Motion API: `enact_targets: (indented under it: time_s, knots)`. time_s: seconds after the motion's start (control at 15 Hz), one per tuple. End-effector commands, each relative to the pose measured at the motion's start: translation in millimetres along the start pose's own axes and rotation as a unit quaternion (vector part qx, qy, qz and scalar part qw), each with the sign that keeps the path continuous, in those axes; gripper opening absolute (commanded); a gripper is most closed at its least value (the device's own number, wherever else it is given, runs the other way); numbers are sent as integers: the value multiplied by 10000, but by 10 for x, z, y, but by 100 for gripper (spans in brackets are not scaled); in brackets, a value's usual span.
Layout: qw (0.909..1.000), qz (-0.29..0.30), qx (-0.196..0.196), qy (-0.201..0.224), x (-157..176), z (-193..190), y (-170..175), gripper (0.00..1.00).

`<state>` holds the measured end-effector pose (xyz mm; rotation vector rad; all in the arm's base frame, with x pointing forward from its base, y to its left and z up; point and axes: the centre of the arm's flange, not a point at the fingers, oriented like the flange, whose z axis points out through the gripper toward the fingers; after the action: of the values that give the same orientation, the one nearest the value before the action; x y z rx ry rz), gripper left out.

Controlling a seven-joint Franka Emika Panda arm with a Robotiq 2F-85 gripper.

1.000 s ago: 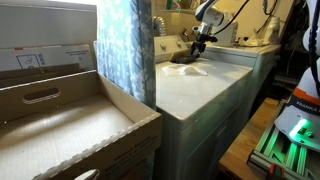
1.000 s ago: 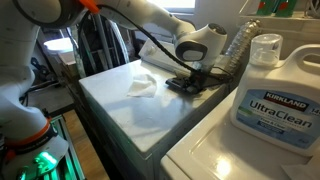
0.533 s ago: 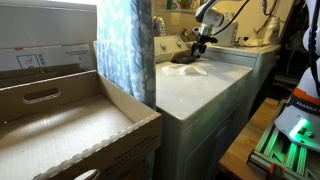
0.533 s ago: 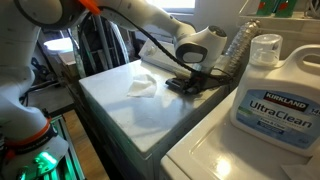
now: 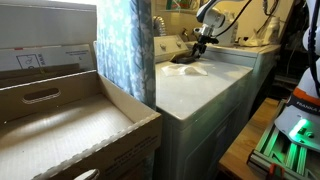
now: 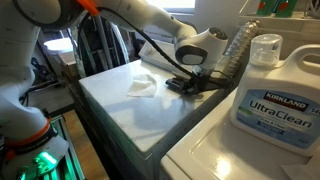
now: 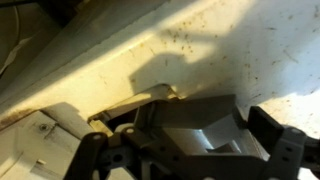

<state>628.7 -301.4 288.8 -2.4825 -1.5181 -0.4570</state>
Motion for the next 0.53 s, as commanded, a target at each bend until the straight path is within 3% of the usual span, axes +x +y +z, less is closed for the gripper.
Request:
enact_targets:
  time_s: [0.0,0.47]
  knots:
    - [9981,358,-454,235,72,161,107,100]
    - [9922,838,-760,517,36,177,162,100]
